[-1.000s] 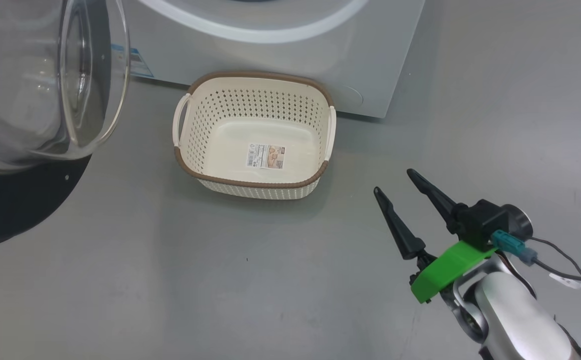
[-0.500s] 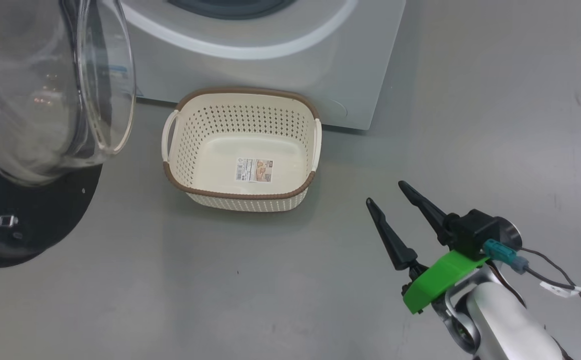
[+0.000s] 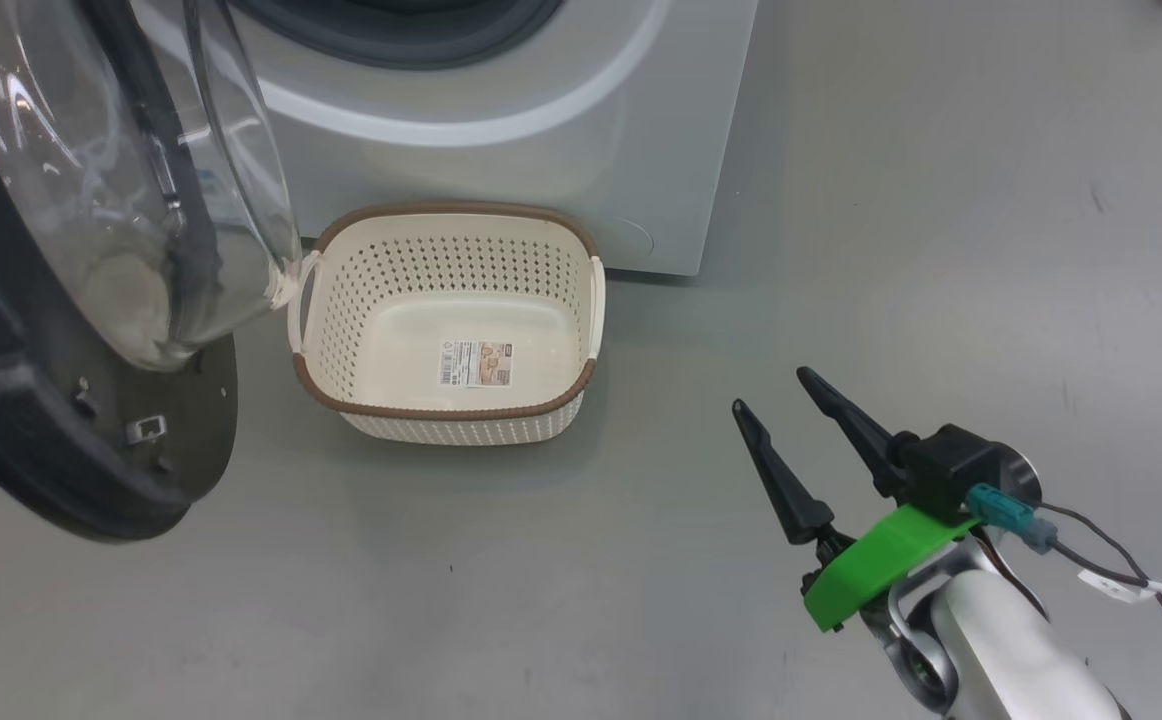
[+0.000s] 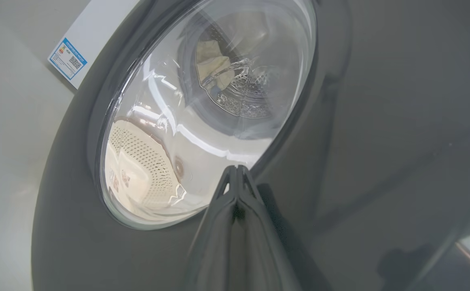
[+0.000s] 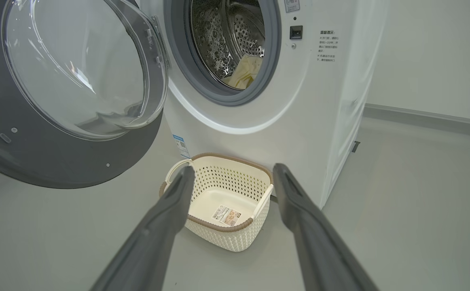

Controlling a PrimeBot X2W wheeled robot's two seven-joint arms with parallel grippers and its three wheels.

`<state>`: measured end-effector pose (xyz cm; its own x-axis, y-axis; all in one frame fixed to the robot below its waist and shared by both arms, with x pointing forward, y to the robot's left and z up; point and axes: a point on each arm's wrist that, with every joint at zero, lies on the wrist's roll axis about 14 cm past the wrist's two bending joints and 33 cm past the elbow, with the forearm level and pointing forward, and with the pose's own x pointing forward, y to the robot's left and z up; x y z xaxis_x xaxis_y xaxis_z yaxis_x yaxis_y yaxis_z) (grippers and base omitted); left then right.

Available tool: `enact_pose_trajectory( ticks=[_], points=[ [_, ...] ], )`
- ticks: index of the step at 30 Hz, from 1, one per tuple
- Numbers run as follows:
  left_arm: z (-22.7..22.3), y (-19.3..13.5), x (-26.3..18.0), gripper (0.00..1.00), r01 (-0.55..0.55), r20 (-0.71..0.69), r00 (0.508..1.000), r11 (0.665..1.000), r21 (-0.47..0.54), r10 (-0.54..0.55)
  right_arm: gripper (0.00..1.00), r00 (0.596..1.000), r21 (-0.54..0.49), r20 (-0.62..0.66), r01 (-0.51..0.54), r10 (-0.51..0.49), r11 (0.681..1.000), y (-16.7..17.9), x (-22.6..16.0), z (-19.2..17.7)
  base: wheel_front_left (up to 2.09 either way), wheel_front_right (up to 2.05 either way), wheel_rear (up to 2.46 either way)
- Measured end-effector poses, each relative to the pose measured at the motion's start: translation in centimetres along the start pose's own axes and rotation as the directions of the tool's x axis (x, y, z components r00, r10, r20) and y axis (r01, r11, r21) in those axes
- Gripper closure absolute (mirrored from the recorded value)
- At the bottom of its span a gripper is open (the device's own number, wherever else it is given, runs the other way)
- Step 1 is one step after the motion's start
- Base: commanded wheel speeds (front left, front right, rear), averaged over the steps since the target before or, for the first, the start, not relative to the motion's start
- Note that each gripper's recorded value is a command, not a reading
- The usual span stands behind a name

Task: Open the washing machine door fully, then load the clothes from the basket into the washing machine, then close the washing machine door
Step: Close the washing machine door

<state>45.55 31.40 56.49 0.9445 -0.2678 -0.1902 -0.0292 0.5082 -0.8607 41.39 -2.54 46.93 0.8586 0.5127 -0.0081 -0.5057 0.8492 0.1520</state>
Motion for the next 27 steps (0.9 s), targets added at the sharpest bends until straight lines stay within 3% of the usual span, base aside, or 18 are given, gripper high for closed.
enact_pose_trajectory(
  ticks=[9,27],
  points=[
    [-4.6,-2.1,3.9,1.00,0.073,-0.088,0.993,0.996,-0.045,-0.077,0.00,0.998,0.005,0.005,0.064,-0.064,0.998,-1.7,-0.9,0.2,0.00,0.00,0.00],
    [-9.8,-5.9,8.7,1.00,0.190,-0.134,0.969,0.971,-0.143,-0.209,0.00,0.981,0.006,0.029,0.191,-0.191,0.982,-5.0,-3.5,1.2,0.00,0.00,0.00]
  ],
)
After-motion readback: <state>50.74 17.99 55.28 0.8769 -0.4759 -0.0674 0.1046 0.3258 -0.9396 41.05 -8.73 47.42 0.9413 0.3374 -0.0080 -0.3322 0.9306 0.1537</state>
